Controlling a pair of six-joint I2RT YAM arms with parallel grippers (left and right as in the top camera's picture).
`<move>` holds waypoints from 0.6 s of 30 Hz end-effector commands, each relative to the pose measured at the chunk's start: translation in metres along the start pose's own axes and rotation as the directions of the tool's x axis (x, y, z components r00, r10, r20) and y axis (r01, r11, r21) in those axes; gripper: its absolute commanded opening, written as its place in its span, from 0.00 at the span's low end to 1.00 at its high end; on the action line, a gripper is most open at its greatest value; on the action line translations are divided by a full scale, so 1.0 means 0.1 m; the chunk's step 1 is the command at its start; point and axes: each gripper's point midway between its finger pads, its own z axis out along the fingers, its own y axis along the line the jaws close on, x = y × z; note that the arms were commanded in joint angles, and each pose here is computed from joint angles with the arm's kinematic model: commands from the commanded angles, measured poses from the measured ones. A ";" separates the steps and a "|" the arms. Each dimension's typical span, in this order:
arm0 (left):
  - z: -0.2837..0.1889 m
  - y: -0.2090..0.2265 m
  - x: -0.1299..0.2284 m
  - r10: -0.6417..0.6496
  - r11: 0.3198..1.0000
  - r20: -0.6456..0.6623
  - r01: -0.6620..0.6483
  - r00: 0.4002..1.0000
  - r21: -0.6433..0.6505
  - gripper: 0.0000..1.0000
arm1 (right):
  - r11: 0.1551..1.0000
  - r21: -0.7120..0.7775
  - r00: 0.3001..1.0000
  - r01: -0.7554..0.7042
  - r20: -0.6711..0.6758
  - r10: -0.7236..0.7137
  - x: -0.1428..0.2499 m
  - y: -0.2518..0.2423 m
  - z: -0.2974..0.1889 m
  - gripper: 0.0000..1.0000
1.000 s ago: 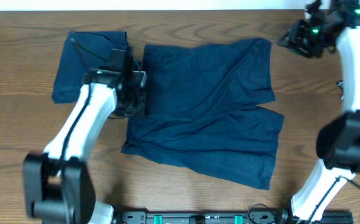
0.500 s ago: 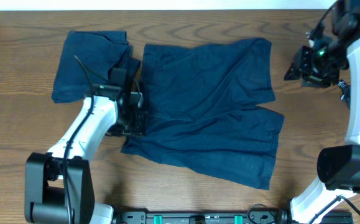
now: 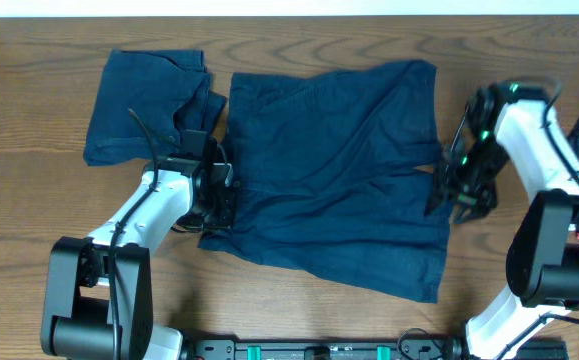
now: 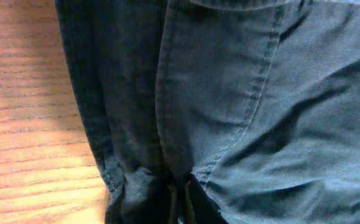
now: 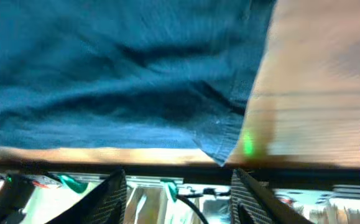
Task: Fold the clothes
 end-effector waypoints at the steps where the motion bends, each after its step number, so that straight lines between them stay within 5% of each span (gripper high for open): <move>1: -0.07 -0.01 -0.13 -0.007 1.000 0.031 0.007 1.000 0.001 0.06 | 0.999 -0.039 0.996 -0.025 -0.083 0.022 0.18 0.03 0.25 0.51; 10: -0.19 -0.04 -0.23 -0.003 1.000 0.054 0.003 0.999 0.002 0.06 | 0.997 -0.077 0.994 -0.030 -0.106 0.022 0.24 0.02 0.80 0.40; 15: -0.41 -0.08 -0.26 0.000 1.000 0.073 -0.001 0.997 0.003 0.06 | 0.995 -0.099 0.997 0.011 -0.075 -0.018 0.18 0.03 0.86 0.06; 18: -0.54 -0.07 -0.28 0.005 1.000 0.102 -0.004 0.995 -0.011 0.06 | 0.992 -0.110 0.997 0.061 -0.038 -0.066 0.13 0.06 0.77 0.01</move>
